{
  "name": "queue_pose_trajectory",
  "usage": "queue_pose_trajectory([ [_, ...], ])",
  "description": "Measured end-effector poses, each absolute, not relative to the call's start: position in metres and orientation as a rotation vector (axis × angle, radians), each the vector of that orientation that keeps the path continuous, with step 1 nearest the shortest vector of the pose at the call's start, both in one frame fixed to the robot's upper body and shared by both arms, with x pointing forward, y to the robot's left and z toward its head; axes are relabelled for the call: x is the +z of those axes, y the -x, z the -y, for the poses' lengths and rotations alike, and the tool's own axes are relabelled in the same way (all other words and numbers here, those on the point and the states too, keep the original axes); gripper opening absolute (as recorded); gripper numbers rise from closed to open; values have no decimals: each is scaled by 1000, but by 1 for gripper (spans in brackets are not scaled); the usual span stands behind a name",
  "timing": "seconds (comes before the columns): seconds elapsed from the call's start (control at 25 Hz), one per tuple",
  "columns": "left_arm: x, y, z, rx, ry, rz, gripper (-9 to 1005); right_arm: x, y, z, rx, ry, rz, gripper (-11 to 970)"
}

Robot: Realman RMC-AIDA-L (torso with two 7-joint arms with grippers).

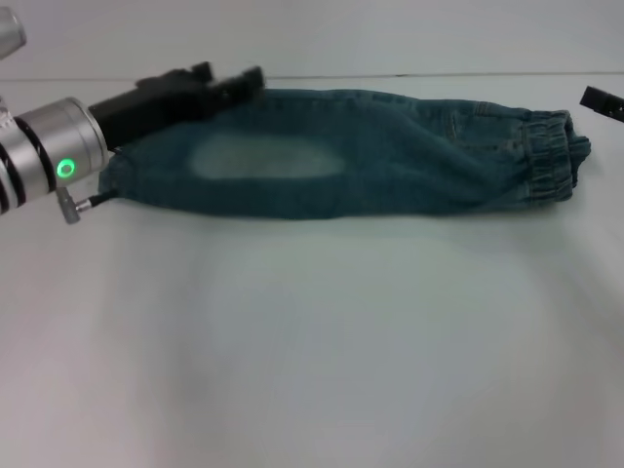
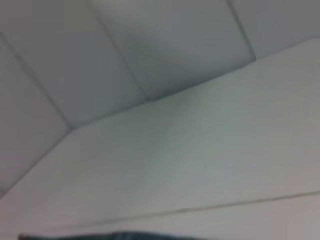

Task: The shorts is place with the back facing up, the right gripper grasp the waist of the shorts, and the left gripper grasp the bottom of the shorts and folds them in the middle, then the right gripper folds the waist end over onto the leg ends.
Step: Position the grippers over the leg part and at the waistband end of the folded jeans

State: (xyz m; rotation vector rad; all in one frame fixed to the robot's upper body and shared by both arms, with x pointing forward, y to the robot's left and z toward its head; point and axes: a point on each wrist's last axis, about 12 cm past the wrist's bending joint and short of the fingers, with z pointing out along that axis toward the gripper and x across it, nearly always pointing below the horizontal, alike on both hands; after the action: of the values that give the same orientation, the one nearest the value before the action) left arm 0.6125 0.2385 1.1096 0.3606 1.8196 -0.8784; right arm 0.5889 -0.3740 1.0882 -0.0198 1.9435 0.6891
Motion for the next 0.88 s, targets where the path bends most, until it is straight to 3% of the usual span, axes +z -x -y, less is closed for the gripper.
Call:
queue_pose_trajectory([
  [0.4,1109,-574,-222,-1095,-770,-1724,936,1132,-604,378,645,227,-2264,959],
  [0.88,1102,-571,-220,-1101,-775,-1751,937,1157,-644,336,549,247,-2451,957],
])
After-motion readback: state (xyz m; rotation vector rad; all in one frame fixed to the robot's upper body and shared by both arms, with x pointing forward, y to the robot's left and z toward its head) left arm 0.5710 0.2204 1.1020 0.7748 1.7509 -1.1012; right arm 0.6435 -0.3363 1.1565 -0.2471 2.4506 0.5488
